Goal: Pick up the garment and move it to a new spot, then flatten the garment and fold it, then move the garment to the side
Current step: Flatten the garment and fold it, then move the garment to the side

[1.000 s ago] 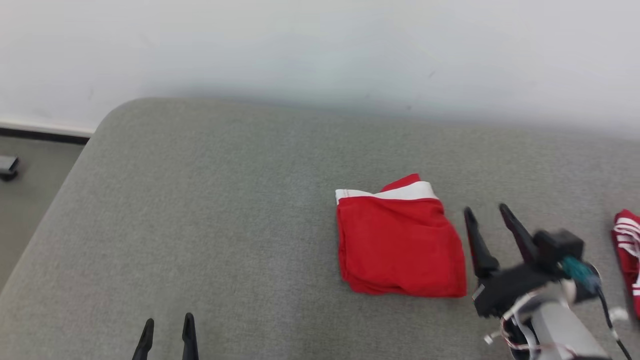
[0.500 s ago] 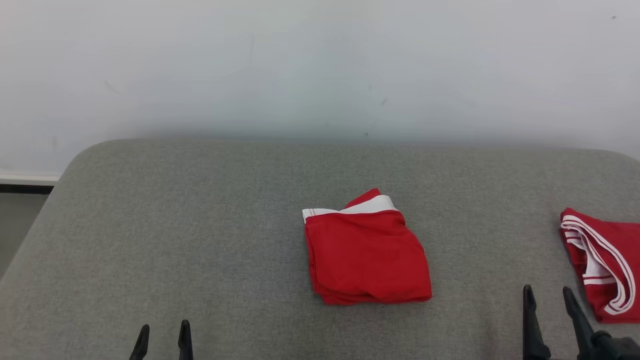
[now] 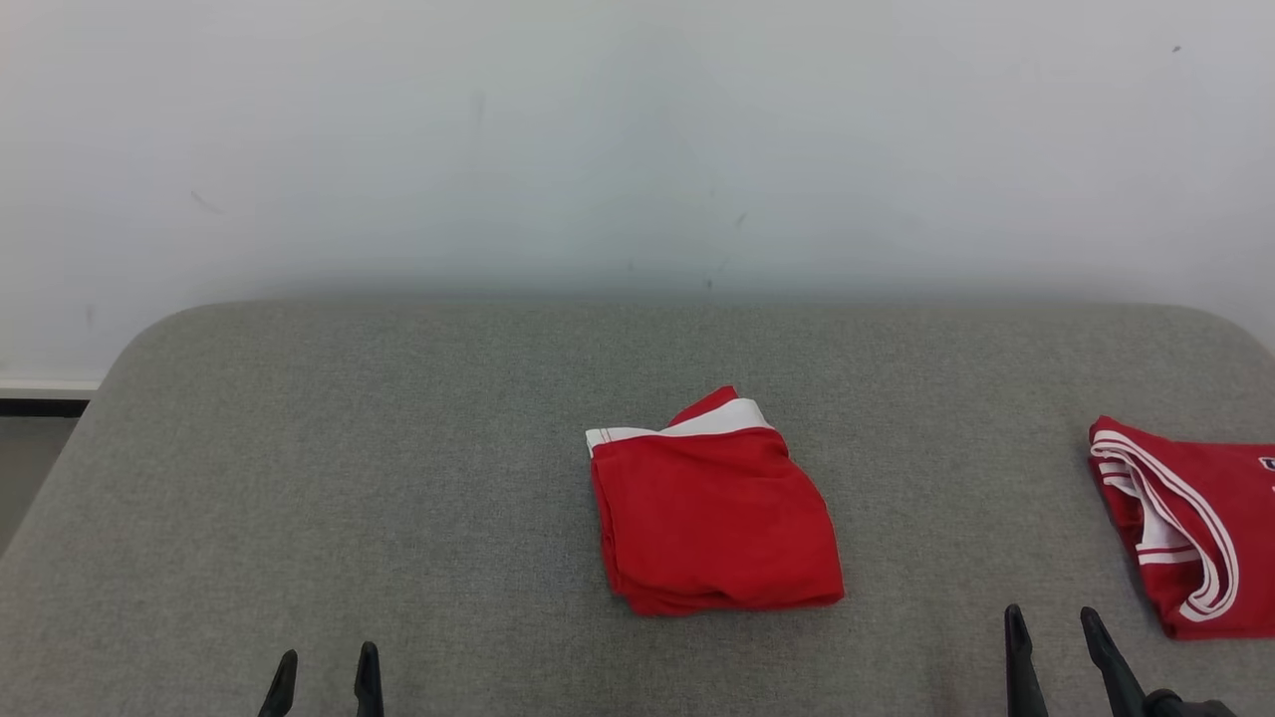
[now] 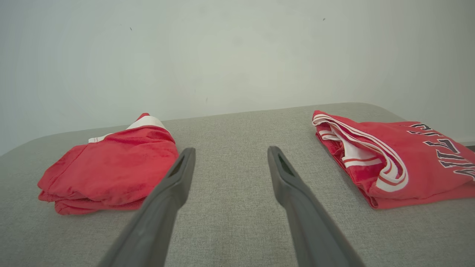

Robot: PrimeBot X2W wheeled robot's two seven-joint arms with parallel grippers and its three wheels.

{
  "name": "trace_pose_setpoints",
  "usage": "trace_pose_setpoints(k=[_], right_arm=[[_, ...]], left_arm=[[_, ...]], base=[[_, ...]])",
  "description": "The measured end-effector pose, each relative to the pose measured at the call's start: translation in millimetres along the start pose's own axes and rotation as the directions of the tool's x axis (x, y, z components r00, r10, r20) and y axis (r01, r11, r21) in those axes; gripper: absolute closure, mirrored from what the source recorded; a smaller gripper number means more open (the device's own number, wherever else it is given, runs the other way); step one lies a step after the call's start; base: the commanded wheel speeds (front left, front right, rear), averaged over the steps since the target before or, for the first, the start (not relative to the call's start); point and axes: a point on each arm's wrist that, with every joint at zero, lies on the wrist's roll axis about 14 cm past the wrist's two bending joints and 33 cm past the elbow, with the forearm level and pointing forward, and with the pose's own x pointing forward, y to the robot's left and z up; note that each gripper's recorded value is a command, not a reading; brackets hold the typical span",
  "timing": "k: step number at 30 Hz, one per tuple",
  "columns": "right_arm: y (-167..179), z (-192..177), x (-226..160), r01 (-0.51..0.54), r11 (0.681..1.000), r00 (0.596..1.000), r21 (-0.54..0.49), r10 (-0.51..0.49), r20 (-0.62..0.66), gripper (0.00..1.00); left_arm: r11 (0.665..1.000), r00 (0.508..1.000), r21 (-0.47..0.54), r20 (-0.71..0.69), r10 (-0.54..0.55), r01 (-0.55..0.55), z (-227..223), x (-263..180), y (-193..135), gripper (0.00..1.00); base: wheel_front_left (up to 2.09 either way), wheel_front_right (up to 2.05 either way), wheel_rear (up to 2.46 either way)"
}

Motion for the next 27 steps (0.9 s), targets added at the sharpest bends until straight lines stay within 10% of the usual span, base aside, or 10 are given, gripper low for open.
trace_pose_setpoints(k=[19,27], right_arm=[[-0.9,-5.6,10.7,0.008,0.999,0.999,0.037,-0.006,-0.043,0.0],[21.8,-14.5,70.6,-0.059,0.998,0.944,0.025,0.063,-0.322,0.0]], left_arm=[[1.0,1.0,-0.009,-0.01,0.004,-0.004,-2.8,-2.5,0.9,0.0],[1.0,0.999,-0.018,-0.04,-0.007,0.006,-11.7,2.6,-2.8,0.0]], base=[[0.0,0.0,0.0],[0.0,0.0,0.0]])
